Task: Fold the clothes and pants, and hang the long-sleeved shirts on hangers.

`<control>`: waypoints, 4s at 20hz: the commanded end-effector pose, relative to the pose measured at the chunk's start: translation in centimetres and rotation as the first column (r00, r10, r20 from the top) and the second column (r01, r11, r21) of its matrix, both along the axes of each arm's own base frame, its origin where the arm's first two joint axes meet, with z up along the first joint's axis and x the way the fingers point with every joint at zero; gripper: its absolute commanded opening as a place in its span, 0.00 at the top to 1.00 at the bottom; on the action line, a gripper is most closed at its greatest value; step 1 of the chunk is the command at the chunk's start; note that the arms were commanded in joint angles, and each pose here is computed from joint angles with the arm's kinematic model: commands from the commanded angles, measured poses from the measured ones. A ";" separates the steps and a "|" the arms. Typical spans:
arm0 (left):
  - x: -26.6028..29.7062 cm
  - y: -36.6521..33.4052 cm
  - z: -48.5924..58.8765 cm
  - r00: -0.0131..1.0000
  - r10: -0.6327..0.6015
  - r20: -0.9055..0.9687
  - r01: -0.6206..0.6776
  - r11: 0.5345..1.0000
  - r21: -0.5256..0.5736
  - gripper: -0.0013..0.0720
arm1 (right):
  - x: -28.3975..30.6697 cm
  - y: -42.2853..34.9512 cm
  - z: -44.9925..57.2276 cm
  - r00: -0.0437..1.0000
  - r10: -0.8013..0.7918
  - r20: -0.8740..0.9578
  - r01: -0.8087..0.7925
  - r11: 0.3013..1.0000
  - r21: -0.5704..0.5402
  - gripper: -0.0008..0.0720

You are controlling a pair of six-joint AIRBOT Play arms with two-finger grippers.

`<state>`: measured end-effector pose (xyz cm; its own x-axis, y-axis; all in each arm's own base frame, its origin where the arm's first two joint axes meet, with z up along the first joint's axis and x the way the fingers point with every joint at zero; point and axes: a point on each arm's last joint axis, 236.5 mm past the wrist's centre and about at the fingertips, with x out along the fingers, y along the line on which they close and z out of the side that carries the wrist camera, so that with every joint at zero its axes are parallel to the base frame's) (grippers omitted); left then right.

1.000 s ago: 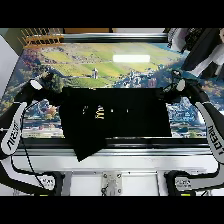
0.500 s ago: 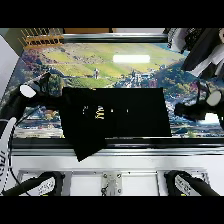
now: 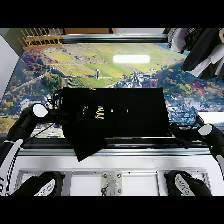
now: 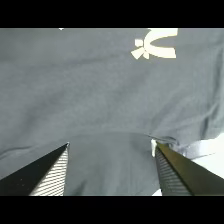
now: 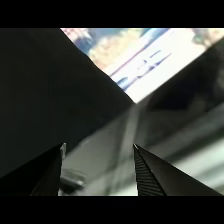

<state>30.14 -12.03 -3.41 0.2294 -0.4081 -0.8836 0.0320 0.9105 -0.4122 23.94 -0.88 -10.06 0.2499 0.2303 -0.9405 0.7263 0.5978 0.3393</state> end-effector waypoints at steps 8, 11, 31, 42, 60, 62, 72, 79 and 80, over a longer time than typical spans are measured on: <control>-0.5 -0.5 -0.1 1.000 -0.010 0.004 0.010 1.000 0.002 0.23 | 3.4 1.1 -1.7 0.993 -0.040 0.111 0.043 0.999 -0.019 0.55; -0.5 2.5 -0.4 0.994 0.095 -0.054 -0.095 0.995 0.001 0.23 | 3.4 1.1 -1.4 0.992 -0.012 0.122 0.015 1.000 -0.028 0.97; -10.5 2.5 -9.0 0.914 0.251 -0.318 -0.251 0.967 0.044 0.23 | 3.7 1.2 -0.6 0.989 -0.018 0.149 0.022 1.000 -0.022 0.97; -9.9 4.8 -1.6 0.961 0.180 -0.211 -0.177 0.984 0.031 0.97 | -0.6 1.4 2.6 0.945 0.319 -0.078 -0.322 0.946 -0.042 0.98; 3.4 4.5 2.7 0.986 -0.005 -0.168 0.014 0.999 0.052 0.97 | 8.6 -1.8 7.6 0.880 0.449 -0.156 -0.467 0.878 -0.106 0.98; 6.2 5.2 2.0 0.985 0.014 -0.175 -0.005 0.999 0.049 0.97 | 11.1 -2.0 7.1 0.886 0.440 -0.148 -0.457 0.882 -0.113 0.98; 15.3 4.8 -0.6 0.989 0.004 -0.147 0.003 0.999 0.042 0.38 | 21.5 -0.1 5.6 0.915 0.388 0.108 -0.370 0.916 -0.154 0.55; 18.0 4.3 6.9 1.000 0.022 0.021 -0.022 0.999 0.038 0.26 | 21.9 -1.3 11.0 0.790 0.523 0.322 -0.493 0.852 -0.174 0.16; 17.2 3.4 7.1 1.000 0.007 0.024 -0.008 0.999 0.038 0.66 | 20.2 -2.6 10.3 0.792 0.536 0.292 -0.513 0.844 -0.157 0.16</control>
